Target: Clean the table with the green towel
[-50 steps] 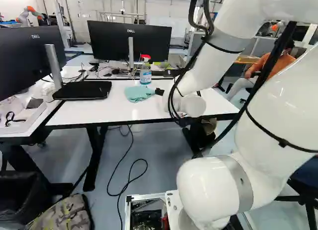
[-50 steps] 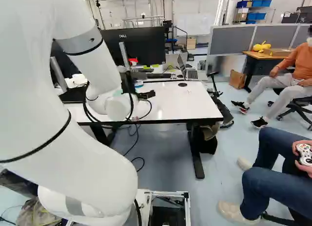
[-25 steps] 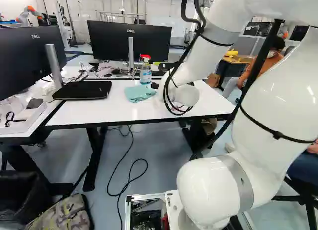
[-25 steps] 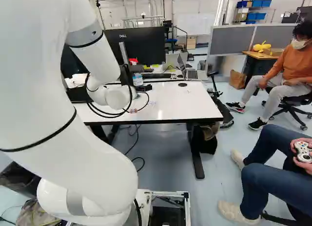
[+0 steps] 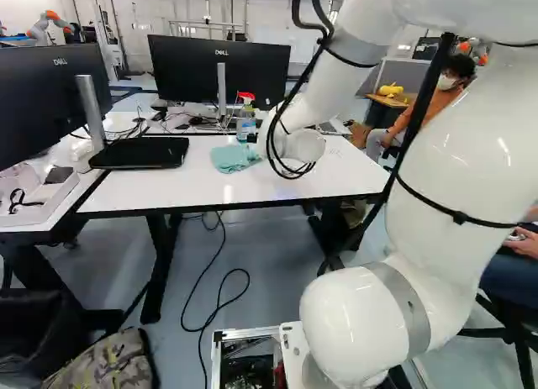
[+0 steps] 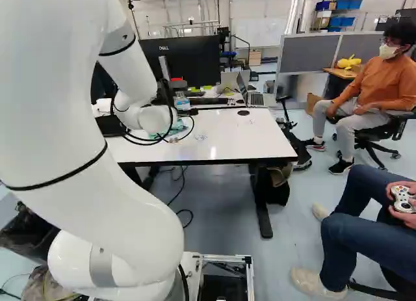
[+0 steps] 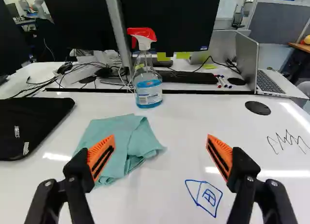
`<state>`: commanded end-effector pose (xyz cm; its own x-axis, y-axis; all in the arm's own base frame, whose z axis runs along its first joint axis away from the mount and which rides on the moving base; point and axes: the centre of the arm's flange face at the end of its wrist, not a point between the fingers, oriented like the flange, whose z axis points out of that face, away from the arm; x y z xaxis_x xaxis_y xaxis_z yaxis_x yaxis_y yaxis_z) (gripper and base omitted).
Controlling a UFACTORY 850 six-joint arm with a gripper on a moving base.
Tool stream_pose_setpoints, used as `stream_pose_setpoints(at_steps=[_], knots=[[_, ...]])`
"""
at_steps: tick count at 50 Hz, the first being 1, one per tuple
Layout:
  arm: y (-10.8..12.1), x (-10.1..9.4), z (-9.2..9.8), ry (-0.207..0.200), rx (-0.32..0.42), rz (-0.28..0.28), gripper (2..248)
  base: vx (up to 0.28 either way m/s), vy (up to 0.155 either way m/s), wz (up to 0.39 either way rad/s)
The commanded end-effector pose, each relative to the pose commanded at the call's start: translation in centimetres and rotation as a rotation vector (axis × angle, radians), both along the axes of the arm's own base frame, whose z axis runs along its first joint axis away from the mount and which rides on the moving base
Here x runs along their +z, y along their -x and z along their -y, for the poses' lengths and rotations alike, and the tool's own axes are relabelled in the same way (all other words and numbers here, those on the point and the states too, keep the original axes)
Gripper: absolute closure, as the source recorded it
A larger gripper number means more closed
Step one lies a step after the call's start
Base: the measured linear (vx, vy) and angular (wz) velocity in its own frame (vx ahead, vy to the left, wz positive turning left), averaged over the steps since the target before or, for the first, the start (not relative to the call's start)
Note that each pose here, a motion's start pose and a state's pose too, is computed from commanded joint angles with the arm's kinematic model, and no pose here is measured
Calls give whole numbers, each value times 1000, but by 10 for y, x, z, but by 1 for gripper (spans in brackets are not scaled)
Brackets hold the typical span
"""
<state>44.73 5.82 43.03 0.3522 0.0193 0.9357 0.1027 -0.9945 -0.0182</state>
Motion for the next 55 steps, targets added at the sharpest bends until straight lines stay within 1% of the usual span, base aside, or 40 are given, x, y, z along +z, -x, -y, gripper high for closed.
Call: stream_pose_setpoints(at_steps=[20,33,55], knots=[[-35,13,-16,-8,10,-42,3,0,0,0],[-58,8,-28,-10,19,-83,3,0,0,0],[-92,1,-53,-16,38,-134,3,0,0,0]])
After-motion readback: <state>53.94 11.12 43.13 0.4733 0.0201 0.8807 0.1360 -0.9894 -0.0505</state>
